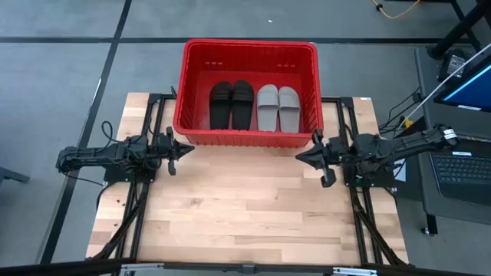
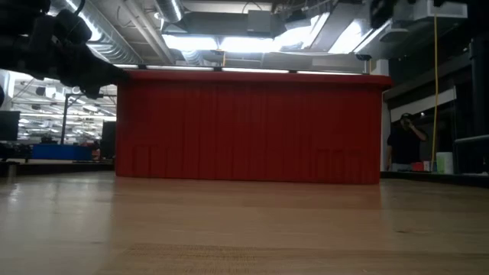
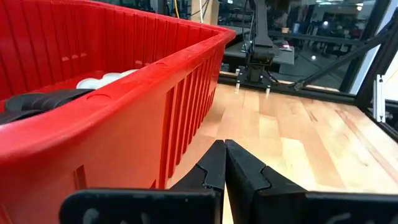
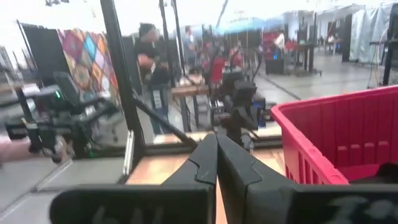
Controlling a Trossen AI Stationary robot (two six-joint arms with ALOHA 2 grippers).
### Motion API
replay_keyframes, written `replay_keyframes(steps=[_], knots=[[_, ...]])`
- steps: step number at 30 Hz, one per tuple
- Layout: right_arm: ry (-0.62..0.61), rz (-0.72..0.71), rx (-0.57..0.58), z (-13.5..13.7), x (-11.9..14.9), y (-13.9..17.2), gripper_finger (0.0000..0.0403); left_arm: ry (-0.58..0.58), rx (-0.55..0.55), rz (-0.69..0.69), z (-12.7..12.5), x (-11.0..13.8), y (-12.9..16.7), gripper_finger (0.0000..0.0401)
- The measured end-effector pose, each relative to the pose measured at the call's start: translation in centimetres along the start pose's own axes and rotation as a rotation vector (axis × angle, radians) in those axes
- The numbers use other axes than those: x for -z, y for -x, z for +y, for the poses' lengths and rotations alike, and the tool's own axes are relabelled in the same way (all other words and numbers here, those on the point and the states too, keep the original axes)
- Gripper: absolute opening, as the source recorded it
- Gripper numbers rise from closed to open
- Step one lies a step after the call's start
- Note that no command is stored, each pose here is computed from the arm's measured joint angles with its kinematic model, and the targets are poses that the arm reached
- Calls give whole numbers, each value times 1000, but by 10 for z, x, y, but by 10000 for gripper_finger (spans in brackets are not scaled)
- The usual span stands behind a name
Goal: Pick and place slides into bin
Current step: Return to Home Position
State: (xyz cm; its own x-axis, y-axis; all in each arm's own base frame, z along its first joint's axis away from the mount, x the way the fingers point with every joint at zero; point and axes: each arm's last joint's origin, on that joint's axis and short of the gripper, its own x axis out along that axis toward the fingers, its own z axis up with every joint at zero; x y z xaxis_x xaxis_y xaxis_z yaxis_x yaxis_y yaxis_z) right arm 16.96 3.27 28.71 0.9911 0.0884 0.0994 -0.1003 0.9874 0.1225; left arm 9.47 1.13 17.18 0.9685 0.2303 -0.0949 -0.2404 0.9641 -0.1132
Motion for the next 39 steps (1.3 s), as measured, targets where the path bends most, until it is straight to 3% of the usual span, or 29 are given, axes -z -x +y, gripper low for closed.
replay_keyframes(steps=[14,20,28,39], knots=[[-29,-124,2,-13,45,59,12,14,-2,1,0,0,0,8],[-65,-90,5,-17,77,68,12,14,-2,1,0,0,0,6],[-7,27,22,-21,104,74,12,14,-2,1,0,0,0,5],[4,120,32,-22,113,74,12,14,-2,1,0,0,0,6]])
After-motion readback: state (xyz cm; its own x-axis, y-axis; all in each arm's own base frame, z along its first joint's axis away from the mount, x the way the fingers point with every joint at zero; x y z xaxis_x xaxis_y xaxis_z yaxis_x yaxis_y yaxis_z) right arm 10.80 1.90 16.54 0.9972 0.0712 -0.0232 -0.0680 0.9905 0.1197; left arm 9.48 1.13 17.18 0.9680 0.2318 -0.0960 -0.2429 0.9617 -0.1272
